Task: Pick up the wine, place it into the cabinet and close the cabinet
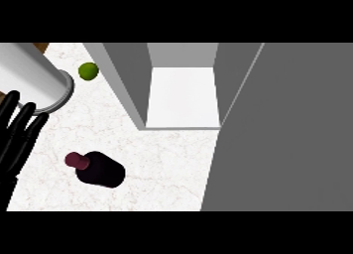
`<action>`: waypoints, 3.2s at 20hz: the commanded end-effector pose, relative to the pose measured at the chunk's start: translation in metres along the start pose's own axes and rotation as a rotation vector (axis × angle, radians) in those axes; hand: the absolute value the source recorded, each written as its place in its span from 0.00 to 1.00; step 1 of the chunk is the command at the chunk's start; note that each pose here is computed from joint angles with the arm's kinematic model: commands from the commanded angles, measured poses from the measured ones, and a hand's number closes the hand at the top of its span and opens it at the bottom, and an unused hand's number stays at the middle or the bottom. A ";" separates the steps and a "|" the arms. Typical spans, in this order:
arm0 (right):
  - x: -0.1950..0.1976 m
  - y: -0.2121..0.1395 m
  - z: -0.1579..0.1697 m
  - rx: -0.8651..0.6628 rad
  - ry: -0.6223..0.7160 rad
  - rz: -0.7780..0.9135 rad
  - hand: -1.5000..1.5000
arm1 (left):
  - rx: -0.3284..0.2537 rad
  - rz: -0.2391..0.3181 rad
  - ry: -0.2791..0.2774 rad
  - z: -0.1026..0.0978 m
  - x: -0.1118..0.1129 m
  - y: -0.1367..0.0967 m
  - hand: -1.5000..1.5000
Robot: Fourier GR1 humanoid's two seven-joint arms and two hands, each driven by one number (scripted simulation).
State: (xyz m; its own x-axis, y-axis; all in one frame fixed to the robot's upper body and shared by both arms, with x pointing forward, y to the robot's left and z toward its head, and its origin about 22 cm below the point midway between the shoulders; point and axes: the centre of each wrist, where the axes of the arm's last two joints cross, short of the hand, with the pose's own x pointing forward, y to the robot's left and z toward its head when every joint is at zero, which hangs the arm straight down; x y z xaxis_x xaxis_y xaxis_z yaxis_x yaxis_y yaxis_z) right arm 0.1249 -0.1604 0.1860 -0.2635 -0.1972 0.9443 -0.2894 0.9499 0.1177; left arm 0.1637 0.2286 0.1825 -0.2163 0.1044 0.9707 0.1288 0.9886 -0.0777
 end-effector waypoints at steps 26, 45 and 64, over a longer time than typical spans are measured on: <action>0.040 0.000 0.030 -0.053 -0.073 0.102 0.00 | 0.089 -0.038 0.064 0.010 -0.108 0.045 0.00; 0.045 0.002 0.028 -0.038 -0.066 0.114 0.00 | 0.143 -0.076 0.136 0.042 -0.200 0.097 0.00; 0.027 0.007 0.022 -0.029 -0.067 0.141 0.00 | 0.107 0.044 0.234 0.034 -0.289 0.099 0.00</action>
State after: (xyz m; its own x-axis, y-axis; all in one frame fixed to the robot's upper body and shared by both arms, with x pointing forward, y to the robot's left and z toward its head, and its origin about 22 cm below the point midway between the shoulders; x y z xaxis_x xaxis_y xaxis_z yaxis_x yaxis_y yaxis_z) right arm 0.1176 -0.1487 0.1932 -0.2618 -0.0960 0.9603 -0.2642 0.9642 0.0243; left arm 0.1942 0.3061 -0.0977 -0.0163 0.0780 0.9968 0.0004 0.9970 -0.0780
